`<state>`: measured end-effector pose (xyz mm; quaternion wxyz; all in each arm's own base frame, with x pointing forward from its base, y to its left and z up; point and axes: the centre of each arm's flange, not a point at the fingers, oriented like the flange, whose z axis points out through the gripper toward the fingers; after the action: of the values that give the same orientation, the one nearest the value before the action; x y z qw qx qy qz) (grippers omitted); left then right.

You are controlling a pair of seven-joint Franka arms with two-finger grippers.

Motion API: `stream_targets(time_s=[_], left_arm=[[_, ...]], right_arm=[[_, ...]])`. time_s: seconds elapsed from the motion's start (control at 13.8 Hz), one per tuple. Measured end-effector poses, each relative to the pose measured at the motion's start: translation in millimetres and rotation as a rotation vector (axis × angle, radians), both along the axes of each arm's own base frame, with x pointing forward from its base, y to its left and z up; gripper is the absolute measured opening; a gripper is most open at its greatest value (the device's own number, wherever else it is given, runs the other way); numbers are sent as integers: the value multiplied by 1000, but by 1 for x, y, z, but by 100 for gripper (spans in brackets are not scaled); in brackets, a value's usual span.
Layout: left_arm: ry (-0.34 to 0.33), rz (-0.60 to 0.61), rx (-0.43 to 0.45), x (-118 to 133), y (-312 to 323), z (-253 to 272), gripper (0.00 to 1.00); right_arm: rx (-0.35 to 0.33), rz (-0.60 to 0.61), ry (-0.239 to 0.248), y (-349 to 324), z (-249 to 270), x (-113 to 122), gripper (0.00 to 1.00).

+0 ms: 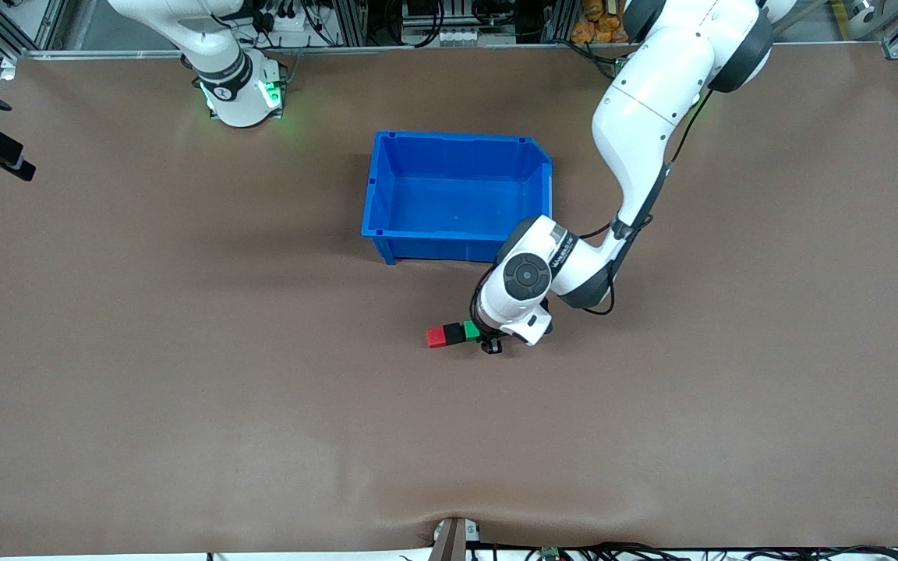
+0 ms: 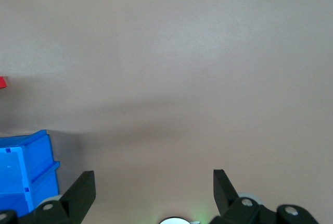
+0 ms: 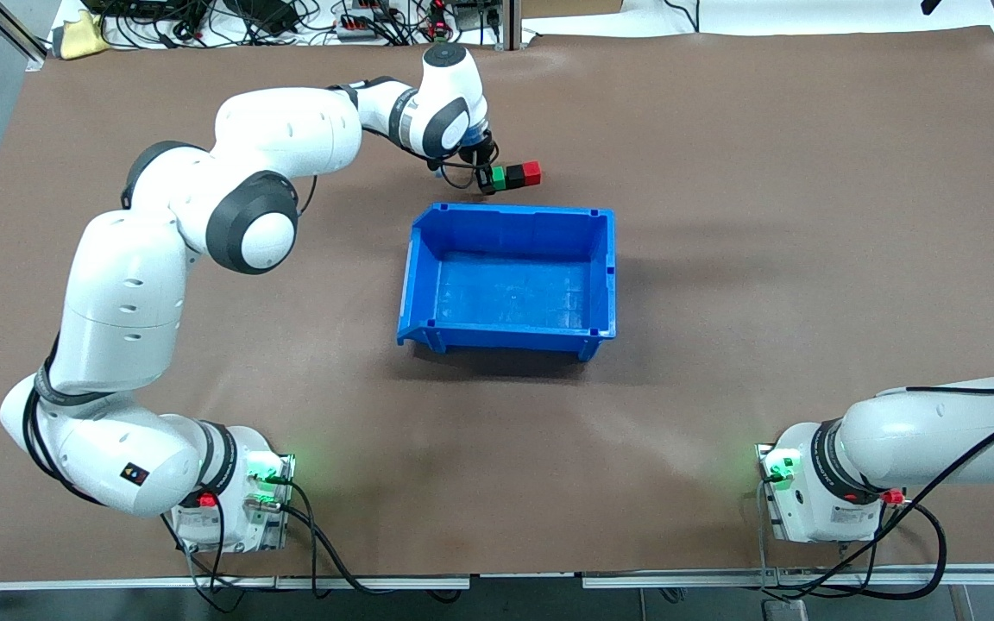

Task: Attach green and red cubes to black cube
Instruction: 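Press the green cube against the black cube with the left gripper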

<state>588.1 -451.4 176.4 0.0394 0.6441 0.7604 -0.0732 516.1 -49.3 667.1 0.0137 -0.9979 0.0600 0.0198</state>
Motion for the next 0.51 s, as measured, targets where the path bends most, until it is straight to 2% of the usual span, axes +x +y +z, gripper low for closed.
stream_targets(time_s=[0.51], left_arm=[[-5,1,-3,1,0,0,40]], right_arm=[[-1,2,0,1,0,0,100]])
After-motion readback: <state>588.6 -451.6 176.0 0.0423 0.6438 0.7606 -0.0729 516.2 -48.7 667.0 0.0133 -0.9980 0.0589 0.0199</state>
